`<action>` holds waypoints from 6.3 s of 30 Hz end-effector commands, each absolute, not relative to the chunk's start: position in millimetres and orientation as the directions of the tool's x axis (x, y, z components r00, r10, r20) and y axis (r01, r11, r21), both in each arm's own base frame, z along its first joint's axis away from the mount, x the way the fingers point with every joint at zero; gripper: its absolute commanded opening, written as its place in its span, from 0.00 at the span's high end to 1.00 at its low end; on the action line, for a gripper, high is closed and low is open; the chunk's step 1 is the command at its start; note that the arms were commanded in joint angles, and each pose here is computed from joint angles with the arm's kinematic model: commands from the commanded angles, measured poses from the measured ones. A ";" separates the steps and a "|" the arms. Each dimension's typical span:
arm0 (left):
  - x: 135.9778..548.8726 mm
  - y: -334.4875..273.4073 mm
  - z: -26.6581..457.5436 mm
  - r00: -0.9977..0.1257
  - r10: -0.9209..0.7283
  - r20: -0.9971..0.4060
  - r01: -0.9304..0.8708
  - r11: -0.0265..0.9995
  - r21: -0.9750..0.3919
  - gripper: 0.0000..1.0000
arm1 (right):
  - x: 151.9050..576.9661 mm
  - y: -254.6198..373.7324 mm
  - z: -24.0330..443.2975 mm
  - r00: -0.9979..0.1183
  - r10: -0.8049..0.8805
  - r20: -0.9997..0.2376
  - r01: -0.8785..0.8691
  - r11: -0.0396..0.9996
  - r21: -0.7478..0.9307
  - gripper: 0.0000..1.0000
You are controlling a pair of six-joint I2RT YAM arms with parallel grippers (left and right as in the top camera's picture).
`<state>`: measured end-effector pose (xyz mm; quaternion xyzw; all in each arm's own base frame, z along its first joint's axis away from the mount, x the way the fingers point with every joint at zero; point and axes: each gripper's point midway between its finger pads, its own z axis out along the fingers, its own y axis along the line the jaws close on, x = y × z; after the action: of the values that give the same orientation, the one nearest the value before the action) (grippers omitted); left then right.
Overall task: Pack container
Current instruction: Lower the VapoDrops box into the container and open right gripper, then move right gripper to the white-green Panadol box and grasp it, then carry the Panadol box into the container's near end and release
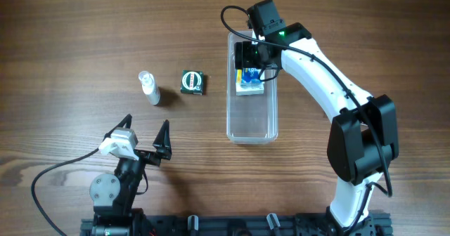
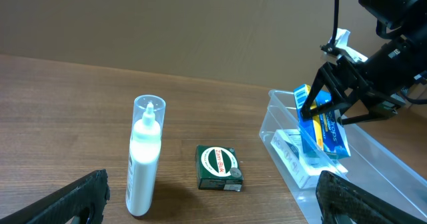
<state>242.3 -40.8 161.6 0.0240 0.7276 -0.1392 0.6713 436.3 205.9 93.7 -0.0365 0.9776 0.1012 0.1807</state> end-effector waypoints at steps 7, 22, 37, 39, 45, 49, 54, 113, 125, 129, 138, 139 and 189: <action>242.3 -40.0 159.8 -0.096 -0.137 -0.986 0.221 0.963 -0.156 0.00 | 439.4 205.2 87.7 -0.932 -0.030 -0.361 -0.098 0.980 0.171 0.18; 242.3 -40.0 159.7 -0.096 -0.137 -0.986 0.221 0.963 -0.156 0.00 | 442.4 199.5 180.8 -0.843 -0.035 -0.537 -0.165 0.967 0.195 0.05; 242.3 -40.0 159.7 -0.096 -0.137 -0.986 0.221 0.963 -0.156 0.00 | 283.7 -84.7 155.3 -0.263 0.958 -0.112 0.960 0.272 0.072 0.00; 242.3 -40.0 159.8 -0.096 -0.137 -0.986 0.221 0.963 -0.156 0.00 | 280.1 -88.6 133.7 -0.093 0.993 -0.078 0.992 0.100 0.083 0.00; 242.3 -40.0 159.7 -0.096 -0.137 -0.986 0.221 0.963 -0.156 0.00 | 289.9 -89.8 95.3 0.264 0.964 -0.029 0.954 -0.257 0.157 0.00; 242.3 -40.0 159.7 -0.096 -0.137 -0.986 0.221 0.963 -0.156 0.00 | 293.5 -95.5 73.0 0.299 0.953 -0.049 0.938 -0.284 0.198 0.00; 242.3 -39.9 159.7 -0.096 -0.137 -0.986 0.221 0.963 -0.156 0.00 | 287.0 -95.3 51.8 0.293 0.954 -0.059 0.948 -0.282 0.151 0.01; 242.3 -40.0 159.8 -0.096 -0.137 -0.986 0.221 0.963 -0.156 0.00 | 383.9 -81.1 104.2 -0.482 0.808 -0.340 0.812 0.557 0.172 0.57; 242.3 -40.0 159.7 -0.096 -0.137 -0.986 0.221 0.963 -0.156 0.00 | 442.5 144.8 190.3 -0.759 0.119 -0.640 -0.044 0.972 0.233 0.51; 242.3 -40.0 159.7 -0.096 -0.137 -0.986 0.221 0.963 -0.156 0.00 | 439.7 178.4 181.6 -0.764 0.067 -0.642 -0.112 0.966 0.234 0.47; 242.3 -40.0 159.7 -0.096 -0.137 -0.986 0.221 0.963 -0.156 0.00 | 427.1 197.2 145.2 -0.826 0.006 -0.563 -0.138 0.967 0.213 0.48; 242.3 -40.0 159.8 -0.096 -0.137 -0.986 0.221 0.963 -0.156 0.00 | 425.8 196.6 144.3 -0.830 0.004 -0.558 -0.136 0.968 0.211 0.48; 242.3 -40.0 159.7 -0.096 -0.137 -0.986 0.221 0.963 -0.156 0.00 | 469.5 217.7 101.1 -0.670 -0.346 -0.657 -0.480 0.877 0.028 0.05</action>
<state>242.3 -40.8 161.4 0.0239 0.7277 -0.1392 0.6712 469.4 210.4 105.7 -0.2116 0.9117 0.0887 0.3409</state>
